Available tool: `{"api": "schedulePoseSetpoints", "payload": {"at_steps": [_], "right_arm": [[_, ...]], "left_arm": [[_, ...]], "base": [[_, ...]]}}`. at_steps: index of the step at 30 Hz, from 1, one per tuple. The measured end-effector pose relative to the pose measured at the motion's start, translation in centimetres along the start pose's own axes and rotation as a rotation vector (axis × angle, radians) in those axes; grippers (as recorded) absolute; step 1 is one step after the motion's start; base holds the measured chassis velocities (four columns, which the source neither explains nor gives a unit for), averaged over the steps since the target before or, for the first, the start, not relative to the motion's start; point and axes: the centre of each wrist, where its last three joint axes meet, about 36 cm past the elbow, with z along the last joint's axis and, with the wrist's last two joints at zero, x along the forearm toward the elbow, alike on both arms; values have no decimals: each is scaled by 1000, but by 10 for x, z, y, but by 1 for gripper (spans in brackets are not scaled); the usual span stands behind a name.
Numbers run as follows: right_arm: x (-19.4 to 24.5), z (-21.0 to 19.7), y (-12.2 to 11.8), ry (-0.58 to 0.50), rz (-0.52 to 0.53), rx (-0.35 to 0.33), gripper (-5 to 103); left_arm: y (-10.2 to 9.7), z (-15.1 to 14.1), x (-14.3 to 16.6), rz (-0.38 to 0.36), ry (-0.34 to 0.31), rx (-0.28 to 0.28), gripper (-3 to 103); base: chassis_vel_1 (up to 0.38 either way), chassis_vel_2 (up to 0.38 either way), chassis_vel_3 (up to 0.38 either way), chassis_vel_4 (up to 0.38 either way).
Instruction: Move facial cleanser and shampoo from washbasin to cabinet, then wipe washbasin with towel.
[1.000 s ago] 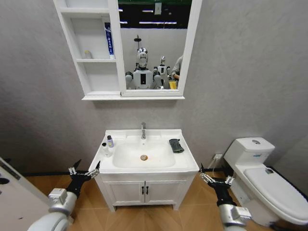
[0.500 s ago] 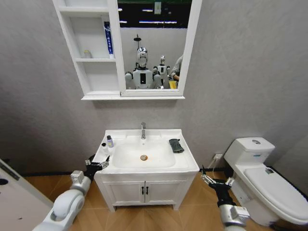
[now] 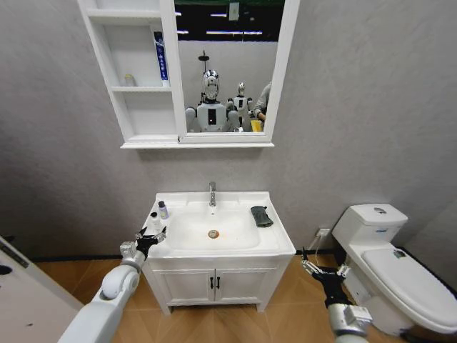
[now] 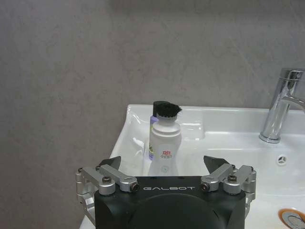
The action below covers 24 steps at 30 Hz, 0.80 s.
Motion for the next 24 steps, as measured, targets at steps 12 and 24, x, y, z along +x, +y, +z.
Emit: {"api": "schedulePoseSetpoints", "payload": {"at_steps": [12,24], "right_arm": [[-3,1,-4,3,-2,0,100],[2,4,0,15,34,-18,100]], "left_arm": [[4,-3,-30,6,4,-11,98],[1,15,-56,-15,-37,-17,98]], "base": [[0,0,0,0],[0,0,0,0]]}}
